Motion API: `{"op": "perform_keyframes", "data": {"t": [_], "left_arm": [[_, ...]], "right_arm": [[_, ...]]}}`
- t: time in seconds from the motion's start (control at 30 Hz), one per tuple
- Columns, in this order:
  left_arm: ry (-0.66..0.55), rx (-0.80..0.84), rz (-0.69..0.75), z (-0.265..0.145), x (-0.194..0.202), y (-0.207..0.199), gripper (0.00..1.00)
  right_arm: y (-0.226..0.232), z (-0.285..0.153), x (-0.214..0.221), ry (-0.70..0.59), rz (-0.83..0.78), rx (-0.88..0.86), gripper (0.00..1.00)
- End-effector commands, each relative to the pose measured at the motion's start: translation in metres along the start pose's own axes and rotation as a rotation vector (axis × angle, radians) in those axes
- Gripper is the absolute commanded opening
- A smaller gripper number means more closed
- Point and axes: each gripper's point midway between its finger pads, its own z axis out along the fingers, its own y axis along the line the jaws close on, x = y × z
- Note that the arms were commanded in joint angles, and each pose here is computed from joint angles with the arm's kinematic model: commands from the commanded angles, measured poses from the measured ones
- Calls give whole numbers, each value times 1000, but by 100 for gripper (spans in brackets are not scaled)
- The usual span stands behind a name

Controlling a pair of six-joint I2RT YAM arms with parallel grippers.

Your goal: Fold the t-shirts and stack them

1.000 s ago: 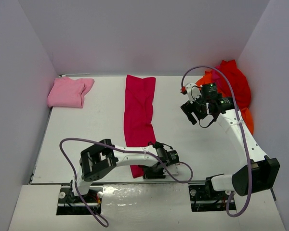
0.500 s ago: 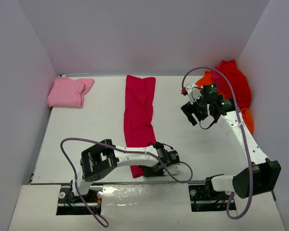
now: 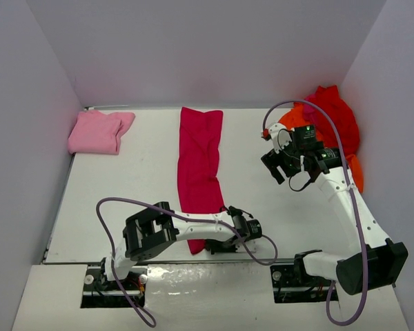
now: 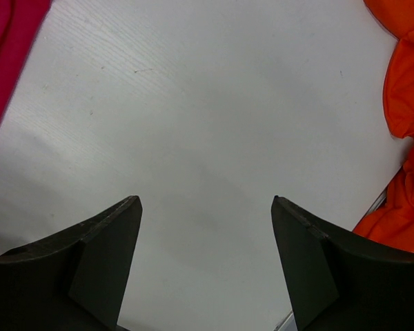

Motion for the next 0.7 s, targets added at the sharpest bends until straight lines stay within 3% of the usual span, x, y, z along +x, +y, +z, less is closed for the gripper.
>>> {"op": "perform_keyframes", "data": {"t": [0.0, 0.23, 0.67], "left_arm": [[-67, 83, 22, 45, -25, -14, 0], [-191, 207, 145, -48, -14, -27, 0], [-346, 470, 243, -141, 31, -60, 0]], "right_arm": [[0, -5, -6, -40, -36, 9, 73], [5, 5, -27, -72, -50, -67, 73], [20, 44, -38, 21, -55, -127, 71]]}}
